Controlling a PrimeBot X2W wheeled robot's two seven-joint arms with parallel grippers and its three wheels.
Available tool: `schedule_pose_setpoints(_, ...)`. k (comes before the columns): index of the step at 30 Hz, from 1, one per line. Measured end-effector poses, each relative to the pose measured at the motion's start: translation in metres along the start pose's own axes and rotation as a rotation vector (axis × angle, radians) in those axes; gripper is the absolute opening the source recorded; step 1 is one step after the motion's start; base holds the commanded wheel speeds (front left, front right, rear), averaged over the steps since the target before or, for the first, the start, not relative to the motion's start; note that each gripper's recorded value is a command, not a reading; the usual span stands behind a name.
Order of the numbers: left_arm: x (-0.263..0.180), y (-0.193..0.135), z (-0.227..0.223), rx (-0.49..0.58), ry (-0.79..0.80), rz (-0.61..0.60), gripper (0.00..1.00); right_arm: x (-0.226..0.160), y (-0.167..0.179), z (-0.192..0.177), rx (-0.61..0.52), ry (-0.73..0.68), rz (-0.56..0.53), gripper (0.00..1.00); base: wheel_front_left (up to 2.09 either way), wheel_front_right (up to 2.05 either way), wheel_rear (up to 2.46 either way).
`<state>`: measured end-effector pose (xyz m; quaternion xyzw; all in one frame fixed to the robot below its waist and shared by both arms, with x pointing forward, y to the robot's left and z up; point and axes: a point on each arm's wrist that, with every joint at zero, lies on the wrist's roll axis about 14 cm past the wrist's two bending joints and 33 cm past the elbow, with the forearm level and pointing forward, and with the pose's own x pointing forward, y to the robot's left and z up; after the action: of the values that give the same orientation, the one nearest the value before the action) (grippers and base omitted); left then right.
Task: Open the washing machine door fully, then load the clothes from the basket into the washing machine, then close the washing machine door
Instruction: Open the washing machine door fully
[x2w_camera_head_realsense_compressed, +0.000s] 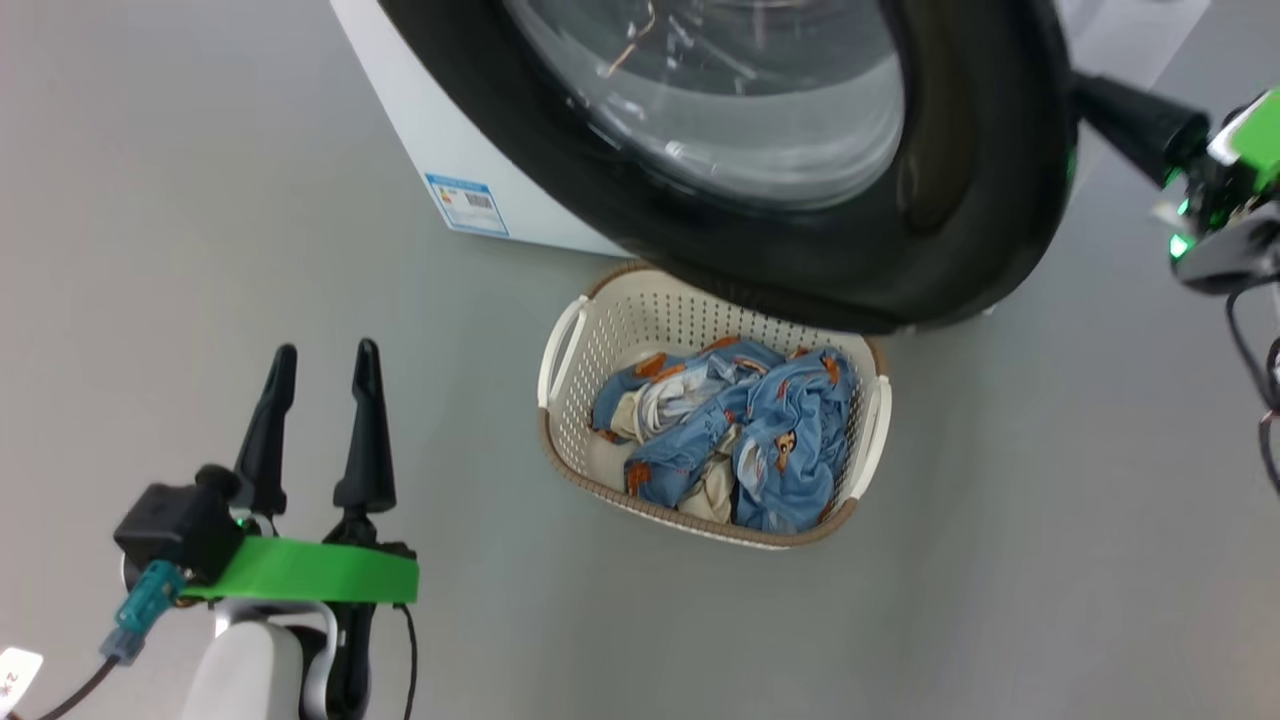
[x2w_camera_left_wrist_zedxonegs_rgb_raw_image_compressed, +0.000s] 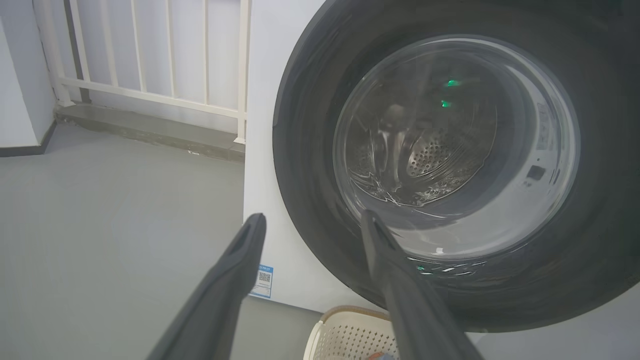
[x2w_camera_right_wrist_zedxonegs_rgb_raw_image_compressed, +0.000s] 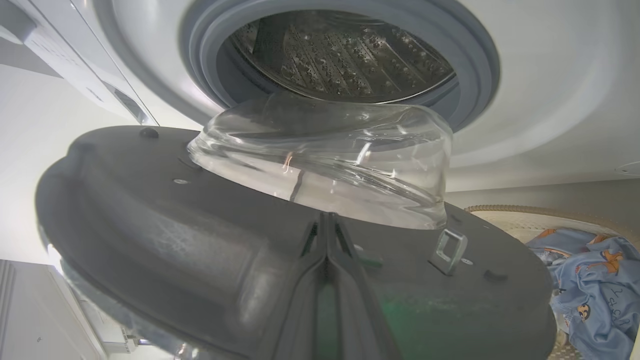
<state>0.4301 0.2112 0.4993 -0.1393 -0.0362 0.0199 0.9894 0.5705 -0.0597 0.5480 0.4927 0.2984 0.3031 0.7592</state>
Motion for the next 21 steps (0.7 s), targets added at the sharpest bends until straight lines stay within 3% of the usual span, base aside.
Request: schedule_pose_setpoints(21, -0.06, 0.035, 0.028, 0.061, -0.046, 0.105, 1.0, -0.013, 0.021, -0.101, 0.005, 0.213, 0.07, 0.0, 0.0, 0.0, 0.0)
